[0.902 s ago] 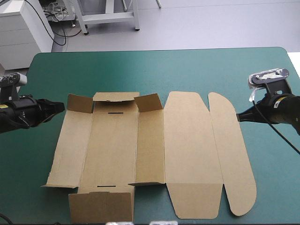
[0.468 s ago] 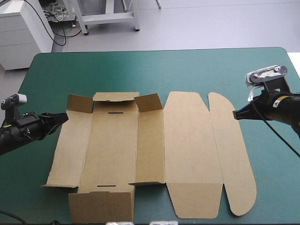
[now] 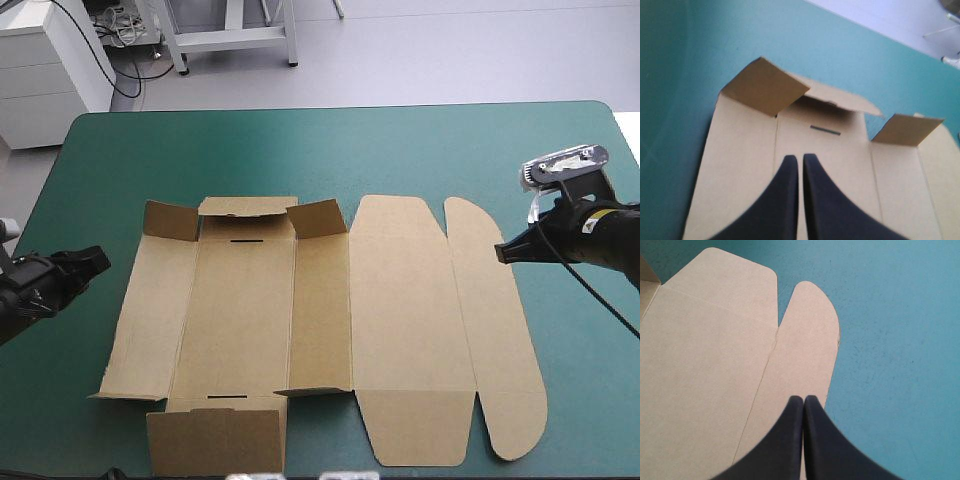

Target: Fold the box

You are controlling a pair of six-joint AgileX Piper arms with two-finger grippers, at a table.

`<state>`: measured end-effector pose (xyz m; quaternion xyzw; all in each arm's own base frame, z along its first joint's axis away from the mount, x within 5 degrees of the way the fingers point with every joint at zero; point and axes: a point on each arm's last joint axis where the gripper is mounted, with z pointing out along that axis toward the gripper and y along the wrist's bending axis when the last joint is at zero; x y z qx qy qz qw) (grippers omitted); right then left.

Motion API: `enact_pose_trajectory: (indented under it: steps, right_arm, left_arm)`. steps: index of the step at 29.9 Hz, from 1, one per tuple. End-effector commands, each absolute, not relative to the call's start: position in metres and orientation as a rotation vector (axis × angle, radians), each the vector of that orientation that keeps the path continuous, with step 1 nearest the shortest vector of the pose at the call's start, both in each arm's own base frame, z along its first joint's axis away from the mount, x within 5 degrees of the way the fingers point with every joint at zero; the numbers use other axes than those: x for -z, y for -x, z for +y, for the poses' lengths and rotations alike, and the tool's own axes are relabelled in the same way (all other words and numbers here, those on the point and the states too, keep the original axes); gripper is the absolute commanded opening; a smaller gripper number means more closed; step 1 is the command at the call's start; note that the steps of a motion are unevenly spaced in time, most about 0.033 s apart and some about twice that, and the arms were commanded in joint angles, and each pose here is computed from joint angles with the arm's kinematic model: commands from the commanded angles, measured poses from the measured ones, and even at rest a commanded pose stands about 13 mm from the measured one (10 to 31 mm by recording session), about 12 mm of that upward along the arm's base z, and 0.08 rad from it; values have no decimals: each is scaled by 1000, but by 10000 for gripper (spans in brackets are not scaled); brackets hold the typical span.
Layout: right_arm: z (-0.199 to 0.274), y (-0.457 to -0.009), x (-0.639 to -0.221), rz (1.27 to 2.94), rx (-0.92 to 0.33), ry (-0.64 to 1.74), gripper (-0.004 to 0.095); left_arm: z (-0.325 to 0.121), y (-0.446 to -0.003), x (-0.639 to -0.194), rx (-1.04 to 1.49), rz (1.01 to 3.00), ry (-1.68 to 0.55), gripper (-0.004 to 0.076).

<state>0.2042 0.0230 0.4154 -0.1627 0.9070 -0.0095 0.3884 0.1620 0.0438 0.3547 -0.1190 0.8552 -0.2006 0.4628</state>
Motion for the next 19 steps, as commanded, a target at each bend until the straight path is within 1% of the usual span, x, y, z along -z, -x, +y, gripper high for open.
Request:
enact_pose_trajectory:
  steps: [1,5,8,10,15,17,19]
  right_arm:
    - [20,-202,-433,2180,68,414,-21]
    - [19,-204,-434,2158,98,420,-22]
    - [22,-205,-437,2118,66,429,-22]
    - [23,-206,-438,2092,52,435,-21]
    - [23,-210,-441,2055,64,434,-22]
    - [23,-212,-440,2055,71,442,-22]
    - [23,-215,-437,2068,72,445,-22]
  left_arm:
    - [48,-165,-354,435,2146,332,16]
    - [67,-163,-344,317,2221,436,16]
    - [83,-162,-334,171,2295,465,15]
    - [91,-165,-330,111,2305,494,15]
    - [103,-176,-316,142,2351,570,20]
    - [107,-181,-308,167,2383,588,59]
    - [112,-187,-299,192,2416,606,136]
